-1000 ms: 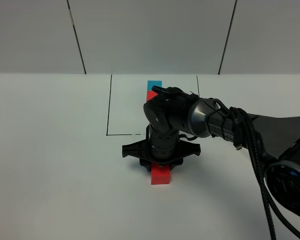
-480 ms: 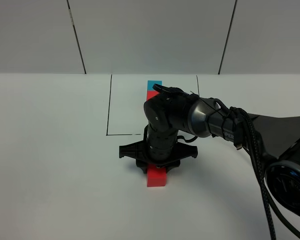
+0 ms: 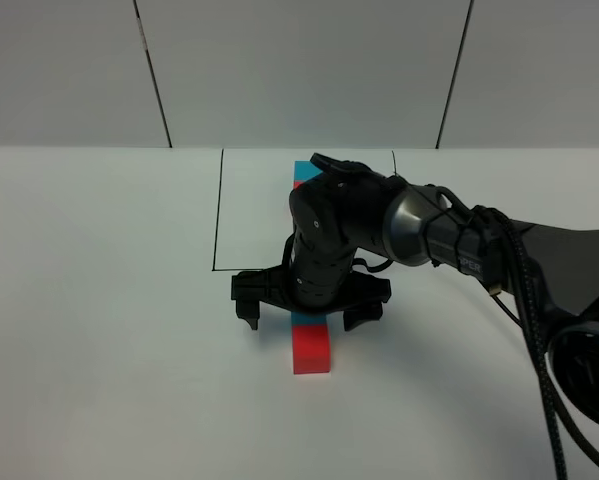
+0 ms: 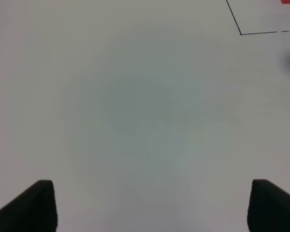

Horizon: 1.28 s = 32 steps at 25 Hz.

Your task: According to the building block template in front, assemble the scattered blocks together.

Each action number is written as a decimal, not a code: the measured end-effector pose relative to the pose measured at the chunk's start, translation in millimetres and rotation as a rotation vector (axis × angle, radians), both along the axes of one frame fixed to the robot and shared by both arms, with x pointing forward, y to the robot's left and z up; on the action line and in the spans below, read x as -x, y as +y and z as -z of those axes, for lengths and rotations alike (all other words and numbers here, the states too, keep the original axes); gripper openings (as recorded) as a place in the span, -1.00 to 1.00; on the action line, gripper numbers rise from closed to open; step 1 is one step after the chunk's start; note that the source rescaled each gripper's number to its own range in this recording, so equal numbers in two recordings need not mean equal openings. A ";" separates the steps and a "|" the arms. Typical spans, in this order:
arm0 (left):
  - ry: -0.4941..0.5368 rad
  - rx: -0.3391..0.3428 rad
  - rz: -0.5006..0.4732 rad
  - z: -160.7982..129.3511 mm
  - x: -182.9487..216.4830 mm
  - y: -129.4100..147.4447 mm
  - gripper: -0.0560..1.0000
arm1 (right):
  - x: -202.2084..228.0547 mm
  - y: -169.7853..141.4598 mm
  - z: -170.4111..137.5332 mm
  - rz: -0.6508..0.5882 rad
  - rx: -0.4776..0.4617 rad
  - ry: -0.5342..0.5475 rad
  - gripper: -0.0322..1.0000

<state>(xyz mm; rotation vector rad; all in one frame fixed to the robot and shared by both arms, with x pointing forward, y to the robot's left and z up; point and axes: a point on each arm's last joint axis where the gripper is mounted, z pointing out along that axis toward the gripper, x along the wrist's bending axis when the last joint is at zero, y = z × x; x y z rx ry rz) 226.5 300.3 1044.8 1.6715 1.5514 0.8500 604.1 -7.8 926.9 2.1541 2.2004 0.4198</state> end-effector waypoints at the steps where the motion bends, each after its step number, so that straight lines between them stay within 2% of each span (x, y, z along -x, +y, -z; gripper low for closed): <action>1: 0.000 0.000 0.000 0.0 0.0 0.0 0.78 | 0.6 -0.5 -10.2 -0.010 -0.011 -0.019 1.00; 5: 0.000 0.000 0.000 0.0 0.0 0.0 0.78 | 2.7 -6.8 -45.2 -0.046 -0.033 -0.080 1.00; 9: 0.000 0.000 0.000 0.0 0.0 0.0 0.78 | -6.3 -33.9 -83.2 -0.036 -0.016 -0.178 1.00; 12: 0.000 0.000 0.000 0.0 0.0 0.0 0.78 | -19.9 -73.0 -114.9 0.036 -0.008 -0.256 1.00; 14: 0.000 0.000 0.000 0.0 0.0 0.0 0.78 | -29.9 -109.6 -131.4 0.104 0.011 -0.289 1.00; 18: 0.000 0.000 0.000 0.0 0.0 0.0 0.78 | -34.5 -191.6 -138.8 0.213 0.072 -0.282 1.00; 21: 0.000 0.000 0.000 0.0 0.0 0.0 0.78 | -18.2 -251.0 -133.7 0.282 0.105 -0.246 1.00; 25: 0.000 0.000 0.000 0.0 0.0 0.0 0.78 | 25.1 -312.7 -141.6 0.359 0.137 -0.292 1.00; 29: 0.000 0.000 0.000 0.0 0.0 0.0 0.78 | 80.9 -346.8 -154.1 0.455 0.161 -0.386 1.00; 32: 0.000 0.000 0.000 0.0 0.0 0.0 0.78 | 119.2 -350.5 -165.5 0.489 0.171 -0.457 1.00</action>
